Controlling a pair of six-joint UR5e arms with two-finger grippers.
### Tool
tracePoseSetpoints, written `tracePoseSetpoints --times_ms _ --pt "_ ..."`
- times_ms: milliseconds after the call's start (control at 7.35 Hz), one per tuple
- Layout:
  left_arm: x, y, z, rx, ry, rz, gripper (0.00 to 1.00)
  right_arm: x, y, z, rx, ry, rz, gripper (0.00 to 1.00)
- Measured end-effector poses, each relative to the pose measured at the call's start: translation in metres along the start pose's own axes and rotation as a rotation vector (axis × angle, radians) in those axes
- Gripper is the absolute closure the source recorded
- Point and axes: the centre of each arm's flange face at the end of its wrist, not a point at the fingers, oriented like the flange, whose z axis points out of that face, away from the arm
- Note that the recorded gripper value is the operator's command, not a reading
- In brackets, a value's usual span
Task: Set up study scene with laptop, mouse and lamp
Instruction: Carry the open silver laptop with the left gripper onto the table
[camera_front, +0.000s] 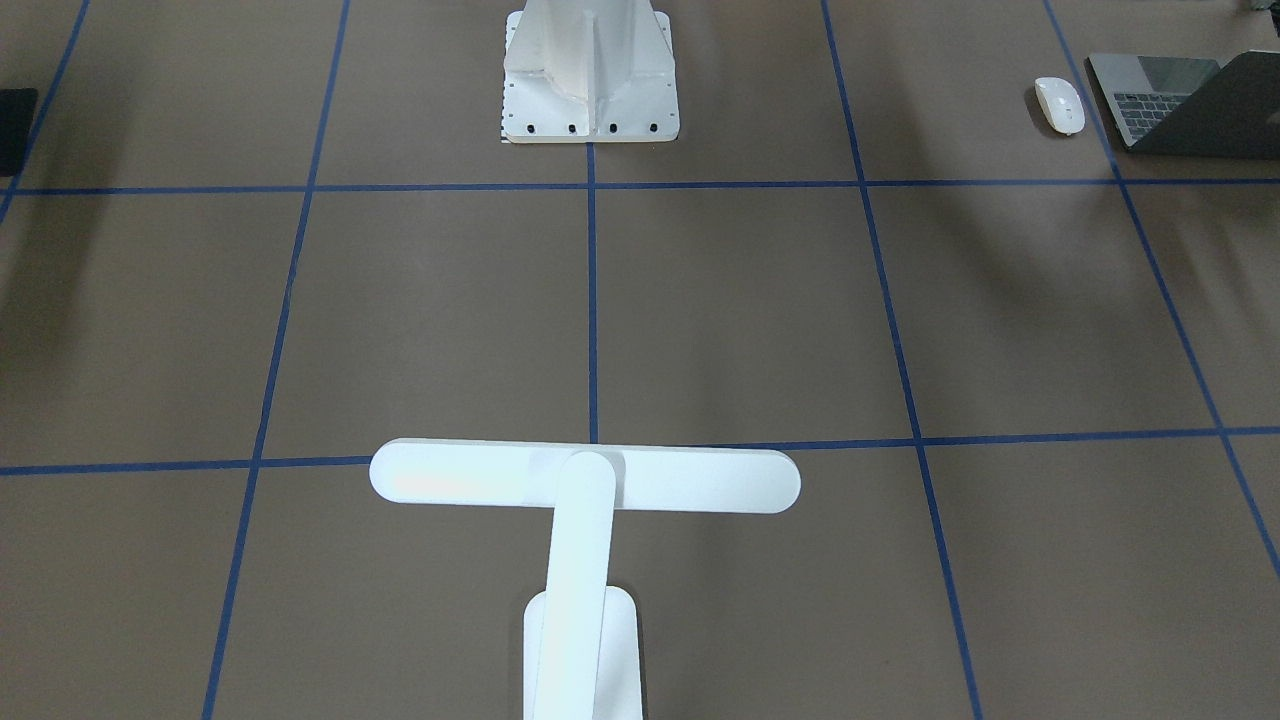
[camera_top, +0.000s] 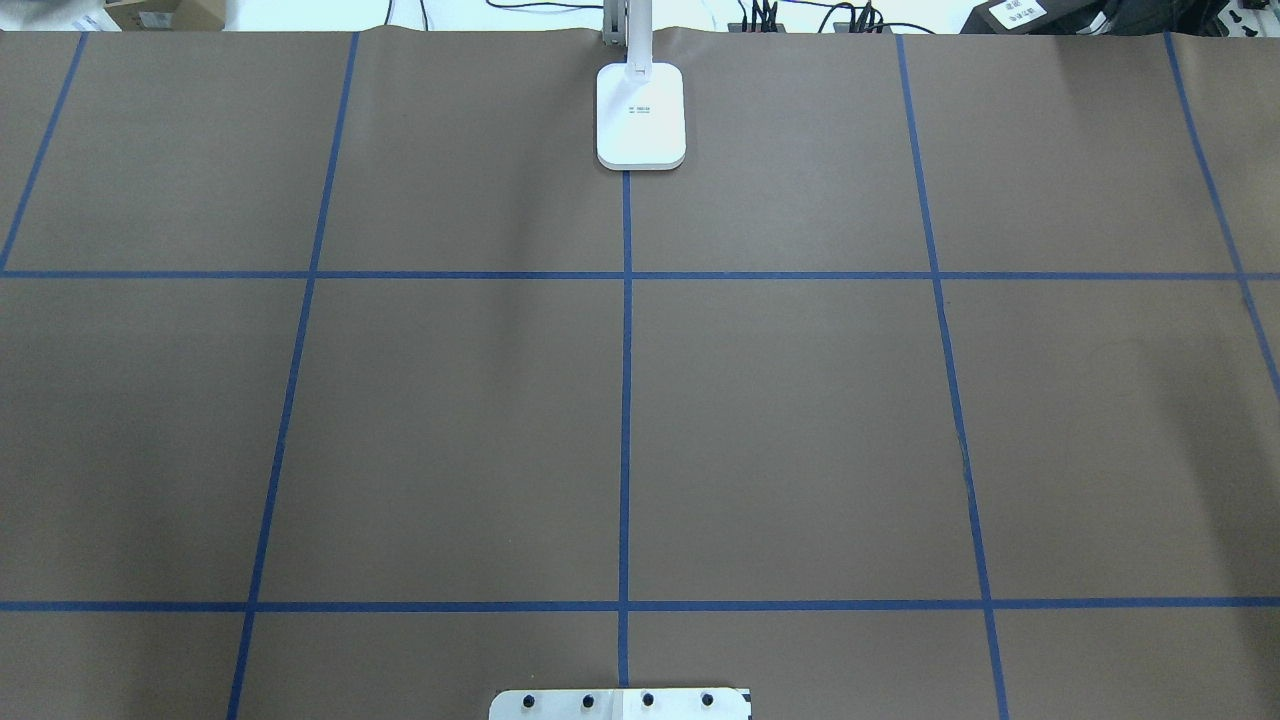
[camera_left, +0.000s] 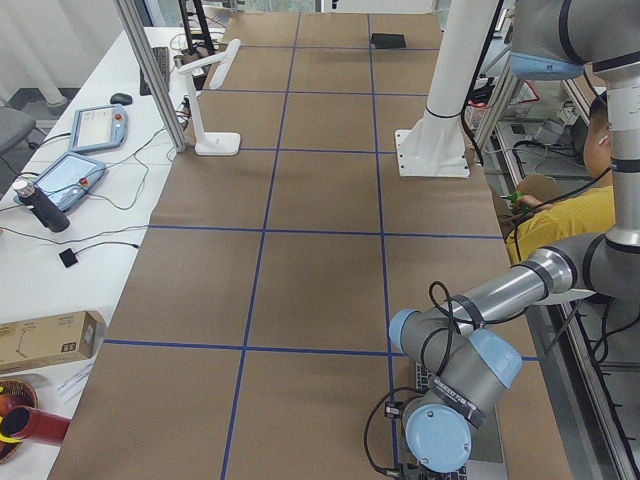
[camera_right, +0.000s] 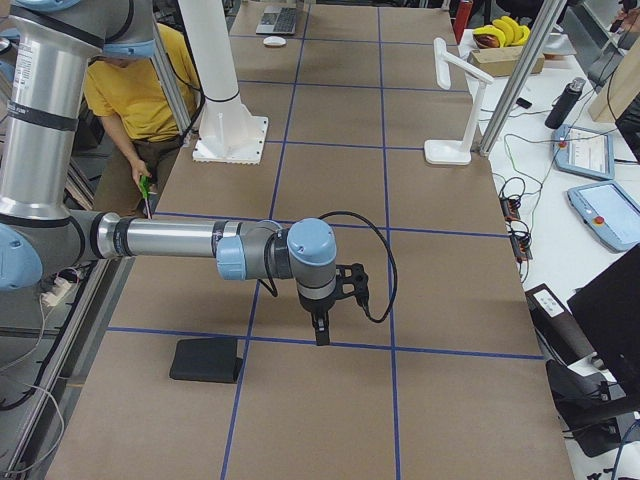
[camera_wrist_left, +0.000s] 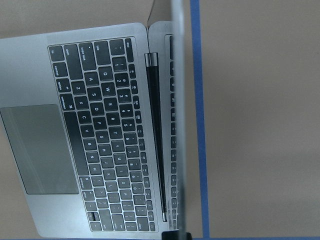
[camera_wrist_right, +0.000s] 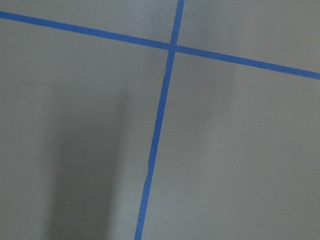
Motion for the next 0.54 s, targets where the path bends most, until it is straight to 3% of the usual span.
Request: tracePoseSetpoints --times_ms 544 --pt "0.087 0.047 -0.083 0.036 0.039 0.031 1.0 0.0 0.0 0.0 -0.001 -0.001 0.003 0.0"
